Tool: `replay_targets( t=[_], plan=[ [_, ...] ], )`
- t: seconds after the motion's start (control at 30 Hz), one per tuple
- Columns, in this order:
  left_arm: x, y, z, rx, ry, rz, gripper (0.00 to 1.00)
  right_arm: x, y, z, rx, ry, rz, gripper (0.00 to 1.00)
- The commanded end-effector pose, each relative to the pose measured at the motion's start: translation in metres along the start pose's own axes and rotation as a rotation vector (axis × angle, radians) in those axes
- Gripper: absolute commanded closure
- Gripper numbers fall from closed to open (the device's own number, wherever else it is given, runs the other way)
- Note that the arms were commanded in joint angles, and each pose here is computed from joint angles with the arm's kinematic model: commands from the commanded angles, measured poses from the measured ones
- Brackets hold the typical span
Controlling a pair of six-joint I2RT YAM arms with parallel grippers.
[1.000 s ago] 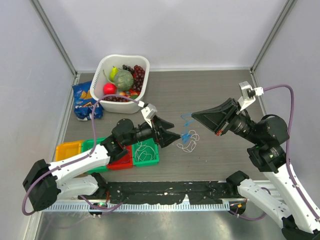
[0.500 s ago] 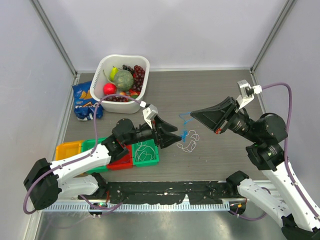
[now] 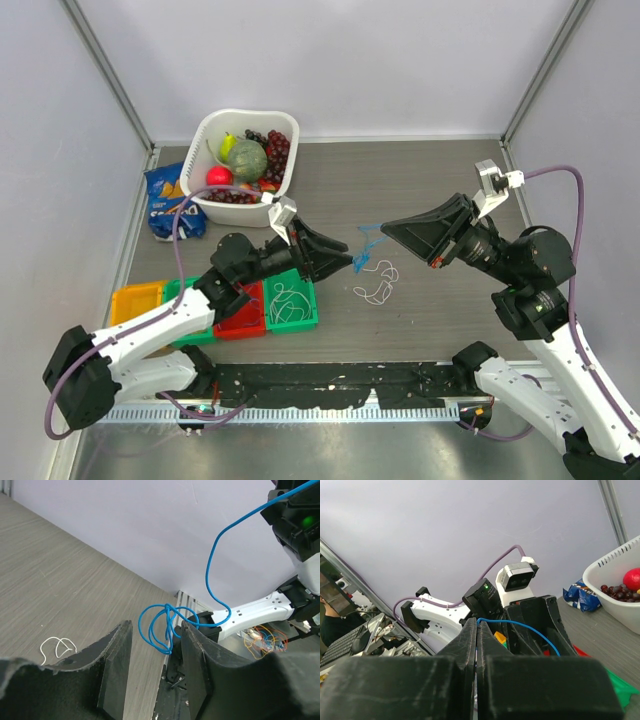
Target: Untangle the cables
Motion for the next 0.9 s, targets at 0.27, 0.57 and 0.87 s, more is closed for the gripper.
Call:
replay_targets(
  t=[0.27, 0.57, 0.87],
  plan=[
    [0.009, -0.025, 0.026, -0.042, -0.077, -0.168, 0.64, -0.003, 0.022, 0.009, -0.046, -0.033, 0.065, 0.99],
    [0.016, -0.024, 0.023, -0.075, -0.078, -0.192, 0.66, -0.002, 0.021, 0.008, -0.043, -0.029, 0.068, 0.99],
    [0.02, -0.023, 0.023, -0.075, -0.085, -0.201, 0.79, -0.001, 0.017, 0.007, -0.035, -0.027, 0.063, 0.99]
  ],
)
Point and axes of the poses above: each gripper's point midway between its finger pads, its own x axis out along the fingers, its own y axis along the line the jaws close on, z = x × y, the point moved 2 cm from there along -x, back along the fingers, and after that the axes turned 14 degrees about x, right-handed, at the moved point
